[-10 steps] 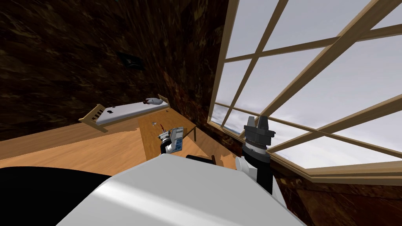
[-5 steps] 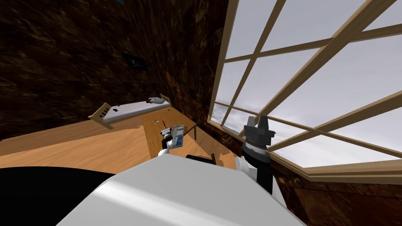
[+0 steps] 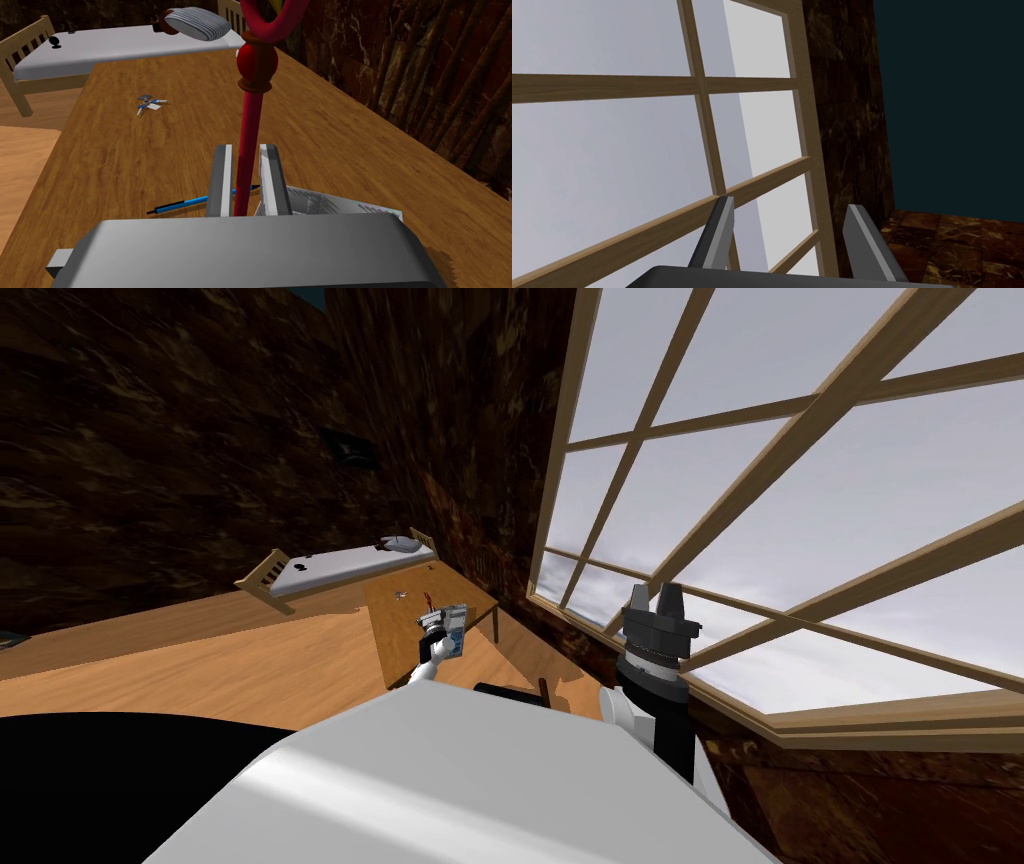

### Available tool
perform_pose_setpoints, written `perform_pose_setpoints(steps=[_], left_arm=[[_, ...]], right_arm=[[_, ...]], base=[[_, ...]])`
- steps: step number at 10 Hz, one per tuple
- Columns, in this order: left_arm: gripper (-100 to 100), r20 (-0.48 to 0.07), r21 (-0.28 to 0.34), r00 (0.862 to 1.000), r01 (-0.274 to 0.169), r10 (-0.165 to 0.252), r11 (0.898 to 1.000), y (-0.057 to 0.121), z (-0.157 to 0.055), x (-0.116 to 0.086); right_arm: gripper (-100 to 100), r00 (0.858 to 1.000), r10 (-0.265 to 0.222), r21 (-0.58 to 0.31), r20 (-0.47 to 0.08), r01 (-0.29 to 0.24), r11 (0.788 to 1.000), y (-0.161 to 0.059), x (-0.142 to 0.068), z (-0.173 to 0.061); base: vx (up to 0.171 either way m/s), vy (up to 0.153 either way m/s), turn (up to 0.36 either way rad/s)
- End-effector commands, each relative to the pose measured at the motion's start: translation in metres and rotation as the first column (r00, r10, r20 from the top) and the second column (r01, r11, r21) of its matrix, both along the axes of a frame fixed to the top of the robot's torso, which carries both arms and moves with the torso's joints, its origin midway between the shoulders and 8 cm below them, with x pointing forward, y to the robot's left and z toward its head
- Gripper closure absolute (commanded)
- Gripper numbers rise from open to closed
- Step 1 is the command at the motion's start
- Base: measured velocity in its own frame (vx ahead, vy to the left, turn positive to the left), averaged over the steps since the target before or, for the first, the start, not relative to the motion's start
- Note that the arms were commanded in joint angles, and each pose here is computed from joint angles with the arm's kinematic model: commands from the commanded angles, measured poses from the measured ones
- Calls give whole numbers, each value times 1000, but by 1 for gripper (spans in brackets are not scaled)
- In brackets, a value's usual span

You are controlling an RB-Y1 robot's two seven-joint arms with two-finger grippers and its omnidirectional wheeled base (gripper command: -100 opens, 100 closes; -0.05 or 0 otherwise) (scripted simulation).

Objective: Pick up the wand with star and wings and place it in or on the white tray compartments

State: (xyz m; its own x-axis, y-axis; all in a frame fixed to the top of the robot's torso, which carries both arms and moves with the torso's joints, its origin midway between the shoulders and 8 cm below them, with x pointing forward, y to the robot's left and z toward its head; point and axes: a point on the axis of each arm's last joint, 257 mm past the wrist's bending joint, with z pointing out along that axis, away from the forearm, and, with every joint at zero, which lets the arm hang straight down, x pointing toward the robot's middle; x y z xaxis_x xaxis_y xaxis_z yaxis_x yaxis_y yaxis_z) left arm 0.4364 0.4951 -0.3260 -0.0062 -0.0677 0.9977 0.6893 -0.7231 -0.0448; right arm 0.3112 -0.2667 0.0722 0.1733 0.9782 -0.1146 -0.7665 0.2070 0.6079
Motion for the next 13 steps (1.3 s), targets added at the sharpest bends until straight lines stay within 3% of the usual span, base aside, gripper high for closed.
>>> perform_pose_setpoints(steps=[1, 2, 3, 4, 8, 9, 10, 13], left_arm=[[100, -4, -37, 1000, 19, -19, 999, -18, -6, 6], [100, -5, -52, 1000, 24, -24, 998, -25, -9, 8], [100, -5, -41, 1000, 20, -21, 999, -20, -9, 6], [-100, -7, -44, 1000, 23, -23, 999, -22, -10, 7], [-100, -7, -44, 1000, 23, -24, 999, -22, -10, 7], [0, -7, -44, 1000, 23, -24, 999, -22, -10, 7], [-100, -6, -42, 1000, 14, -15, 999, -22, -4, 12], [-100, -4, -40, 1000, -2, 2, 999, -24, 8, 21]], right_arm=[[0, 1000, 0, 0, 0, 0, 1000, 0, 0, 0], [0, 1000, 0, 0, 0, 0, 1000, 0, 0, 0], [0, 1000, 0, 0, 0, 0, 1000, 0, 0, 0], [0, 1000, 0, 0, 0, 0, 1000, 0, 0, 0], [0, 1000, 0, 0, 0, 0, 1000, 0, 0, 0], [0, 1000, 0, 0, 0, 0, 1000, 0, 0, 0], [0, 1000, 0, 0, 0, 0, 1000, 0, 0, 0], [0, 1000, 0, 0, 0, 0, 1000, 0, 0, 0]], base=[[5, -64, -19], [8, -46, -13], [3, -15, -3], [0, 0, 0], [0, 0, 0], [0, 0, 0], [-26, 12, -44], [-55, 26, -51]])
